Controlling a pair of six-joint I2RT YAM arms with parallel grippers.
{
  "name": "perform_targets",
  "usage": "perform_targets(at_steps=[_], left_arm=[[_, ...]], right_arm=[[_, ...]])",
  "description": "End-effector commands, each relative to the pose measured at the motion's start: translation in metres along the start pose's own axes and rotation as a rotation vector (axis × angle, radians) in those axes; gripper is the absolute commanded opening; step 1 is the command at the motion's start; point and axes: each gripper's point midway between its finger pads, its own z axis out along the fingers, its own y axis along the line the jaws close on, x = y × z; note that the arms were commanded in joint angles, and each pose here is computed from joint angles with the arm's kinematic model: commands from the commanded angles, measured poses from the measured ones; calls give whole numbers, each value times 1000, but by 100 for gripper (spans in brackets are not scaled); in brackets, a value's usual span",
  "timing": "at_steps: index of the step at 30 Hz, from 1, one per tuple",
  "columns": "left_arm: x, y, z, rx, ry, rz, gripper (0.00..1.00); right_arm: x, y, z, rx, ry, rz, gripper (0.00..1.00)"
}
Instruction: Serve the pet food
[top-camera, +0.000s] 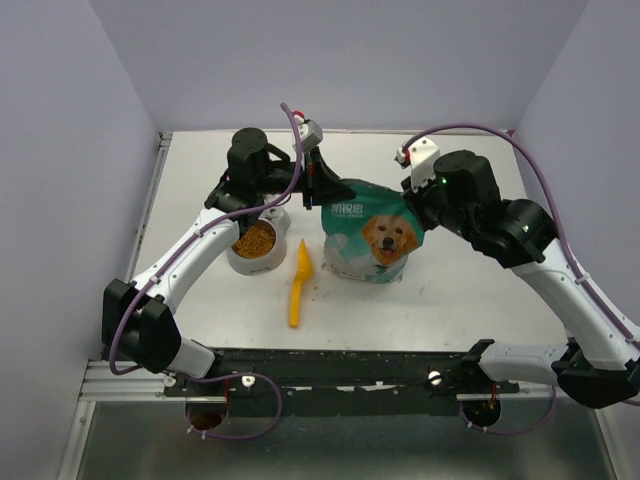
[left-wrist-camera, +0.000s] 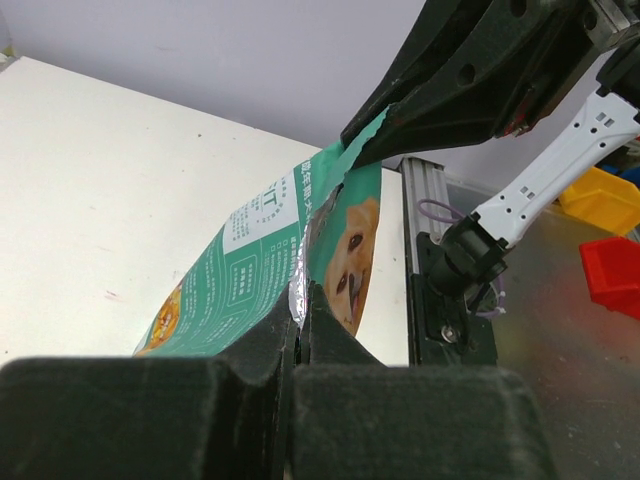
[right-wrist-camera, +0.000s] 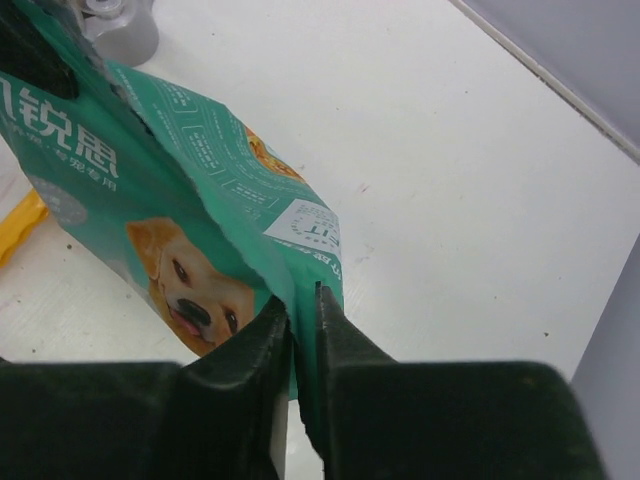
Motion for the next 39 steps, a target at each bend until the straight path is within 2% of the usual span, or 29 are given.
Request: perform_targets(at_steps=[1, 3, 4, 5, 6, 8, 16, 17, 19, 21, 22, 23, 25, 30, 36, 39], left_arm=[[-23, -3, -21, -34, -27, 61, 0], [-23, -2, -22, -37, -27, 58, 0], [-23, -2, -22, -35, -28, 61, 0], [-23, -2, -22, -37, -27, 59, 0], [-23, -2, -22, -37, -27, 59, 0], [-23, -1, -22, -38, -29, 61, 0], [-23, 2, -25, -95, -27, 43, 0], [-21, 3, -25, -109, -18, 33, 0], [-23, 0, -26, -118, -26, 38, 0], [-21, -2, -28, -121, -29, 34, 0], [-21, -4, -28, -121, -29, 35, 0], [-20, -4, -28, -121, -27, 30, 0], [-21, -7, -28, -117, -30, 29, 0], [-26, -13, -27, -100, -64, 24, 0], [-24, -14, -25, -102, -64, 19, 0], [-23, -12, -22, -105, -63, 9, 0]], right_arm=[[47, -70, -40, 331, 171, -39, 27], [49, -69, -41, 320, 173, -38, 20], [50, -67, -41, 313, 177, -37, 15], [51, -66, -40, 305, 182, -35, 5], [52, -64, -39, 295, 186, -36, 1], [51, -55, -35, 243, 189, -36, 0], [45, -54, -36, 244, 175, 12, 1], [42, -45, -33, 188, 161, 26, 2], [37, -24, -25, 72, 145, 29, 25], [29, -7, -15, -24, 134, 24, 38], [25, 0, -9, -60, 130, 27, 52], [17, 8, -4, -103, 118, 26, 59], [4, 18, 7, -154, 94, 25, 63], [-29, 39, 26, -272, 35, 36, 64], [-43, 48, 34, -320, 16, 36, 64], [-48, 49, 36, -319, 10, 38, 59]])
